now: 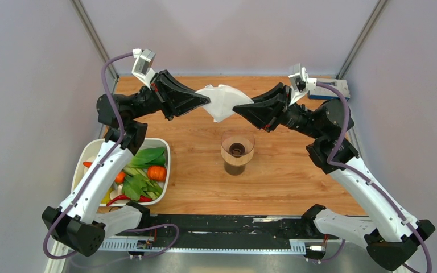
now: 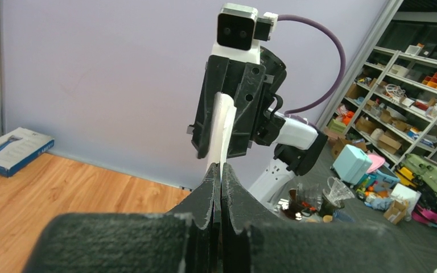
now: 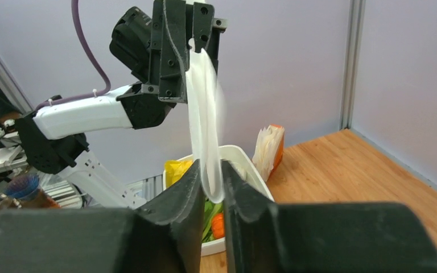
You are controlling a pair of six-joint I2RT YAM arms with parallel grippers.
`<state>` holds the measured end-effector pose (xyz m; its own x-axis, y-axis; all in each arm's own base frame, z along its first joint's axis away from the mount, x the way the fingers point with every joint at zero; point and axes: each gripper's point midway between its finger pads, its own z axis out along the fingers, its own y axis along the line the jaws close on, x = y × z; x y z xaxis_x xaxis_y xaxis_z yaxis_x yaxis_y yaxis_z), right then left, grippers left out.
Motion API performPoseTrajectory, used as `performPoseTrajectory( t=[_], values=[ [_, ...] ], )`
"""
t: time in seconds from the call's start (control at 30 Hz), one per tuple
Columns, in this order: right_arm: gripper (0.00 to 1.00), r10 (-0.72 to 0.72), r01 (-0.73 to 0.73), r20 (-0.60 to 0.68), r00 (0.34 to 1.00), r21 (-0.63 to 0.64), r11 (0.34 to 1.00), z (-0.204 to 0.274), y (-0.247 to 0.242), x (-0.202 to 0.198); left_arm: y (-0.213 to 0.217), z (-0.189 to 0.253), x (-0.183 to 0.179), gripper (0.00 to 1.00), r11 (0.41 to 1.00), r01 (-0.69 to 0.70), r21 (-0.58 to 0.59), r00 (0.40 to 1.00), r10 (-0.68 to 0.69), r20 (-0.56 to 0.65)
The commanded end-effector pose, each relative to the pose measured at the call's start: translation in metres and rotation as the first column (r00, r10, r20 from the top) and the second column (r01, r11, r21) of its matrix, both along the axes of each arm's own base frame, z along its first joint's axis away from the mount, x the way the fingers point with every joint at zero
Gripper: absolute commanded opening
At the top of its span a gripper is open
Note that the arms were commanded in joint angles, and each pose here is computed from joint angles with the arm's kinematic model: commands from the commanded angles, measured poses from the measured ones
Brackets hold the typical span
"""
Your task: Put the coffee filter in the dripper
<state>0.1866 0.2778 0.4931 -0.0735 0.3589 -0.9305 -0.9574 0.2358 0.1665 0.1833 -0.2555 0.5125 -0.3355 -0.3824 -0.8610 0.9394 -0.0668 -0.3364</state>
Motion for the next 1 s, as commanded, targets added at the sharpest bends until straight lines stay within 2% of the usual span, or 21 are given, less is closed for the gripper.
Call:
performPoseTrajectory(
  t=[0.0, 0.03, 0.07, 0.2, 0.27, 0.3, 0.37, 0.4, 0.43, 0.47, 0.5, 0.53, 0.63, 0.97],
  values=[
    [0.08, 0.02, -0.021, 0.057, 0.998, 0.013, 1.0, 0.017, -0.005, -0.01, 0.002, 0.002, -0.006, 0.0, 1.0, 0.013, -0.008, 0.999, -0.012, 0.037],
    [0.01, 0.013, -0.014, 0.059, 0.998, 0.013, 1.0, 0.017, -0.006, -0.01, 0.003, 0.002, -0.007, 0.0, 1.0, 0.013, -0.007, 0.999, -0.013, 0.038],
    [0.0, 0.002, -0.002, 0.058, 0.998, 0.01, 1.0, 0.017, -0.007, -0.008, 0.003, 0.001, -0.006, 0.0, 1.0, 0.01, -0.006, 0.999, -0.01, 0.034],
    [0.0, -0.025, 0.025, 0.08, 0.996, -0.003, 1.0, 0.019, -0.012, -0.005, 0.002, -0.004, -0.001, 0.0, 1.0, 0.01, 0.006, 1.0, -0.01, -0.003],
    [0.07, -0.024, 0.025, 0.098, 0.995, -0.003, 1.0, 0.023, -0.013, -0.008, 0.002, -0.007, -0.001, 0.0, 1.0, 0.014, 0.013, 1.0, -0.014, -0.01],
    [0.01, -0.022, 0.023, 0.105, 0.994, -0.004, 1.0, 0.024, -0.013, -0.008, 0.002, -0.008, -0.001, 0.0, 1.0, 0.015, 0.015, 1.0, -0.015, -0.012],
    [0.0, -0.013, 0.015, 0.123, 0.992, -0.009, 1.0, 0.024, -0.014, -0.012, 0.002, -0.009, -0.001, 0.0, 1.0, 0.012, 0.019, 1.0, -0.012, -0.014],
    [0.0, -0.01, 0.012, 0.126, 0.992, -0.012, 1.0, 0.023, -0.013, -0.012, 0.002, -0.01, 0.0, 0.03, 1.0, 0.009, 0.026, 1.0, -0.008, -0.019],
    [0.0, -0.006, 0.009, 0.13, 0.991, -0.017, 1.0, 0.022, -0.013, -0.013, 0.002, -0.009, 0.0, 0.15, 1.0, 0.006, 0.028, 1.0, -0.006, -0.015],
    [0.0, -0.002, 0.005, 0.133, 0.991, -0.024, 1.0, 0.02, -0.013, -0.014, 0.002, -0.011, 0.002, 0.21, 0.999, 0.001, 0.039, 1.0, 0.0, -0.019],
    [0.0, 0.004, 0.001, 0.135, 0.991, -0.033, 0.999, 0.017, -0.013, -0.015, 0.002, -0.009, 0.002, 0.32, 0.999, -0.01, 0.042, 1.0, 0.01, -0.001],
    [0.0, 0.008, -0.002, 0.139, 0.99, -0.038, 0.999, 0.015, -0.013, -0.016, 0.003, -0.011, 0.003, 0.35, 0.999, -0.017, 0.051, 1.0, 0.017, -0.012],
    [0.0, 0.011, -0.003, 0.143, 0.99, -0.055, 0.998, 0.01, -0.013, -0.016, 0.005, -0.012, 0.005, 0.56, 0.996, -0.052, 0.072, 0.999, 0.051, 0.016],
    [0.0, 0.064, -0.05, 0.135, 0.989, -0.105, 0.993, -0.006, -0.01, -0.023, 0.008, -0.008, -0.009, 0.59, 0.994, -0.058, 0.096, 0.991, 0.045, 0.129]
  ],
)
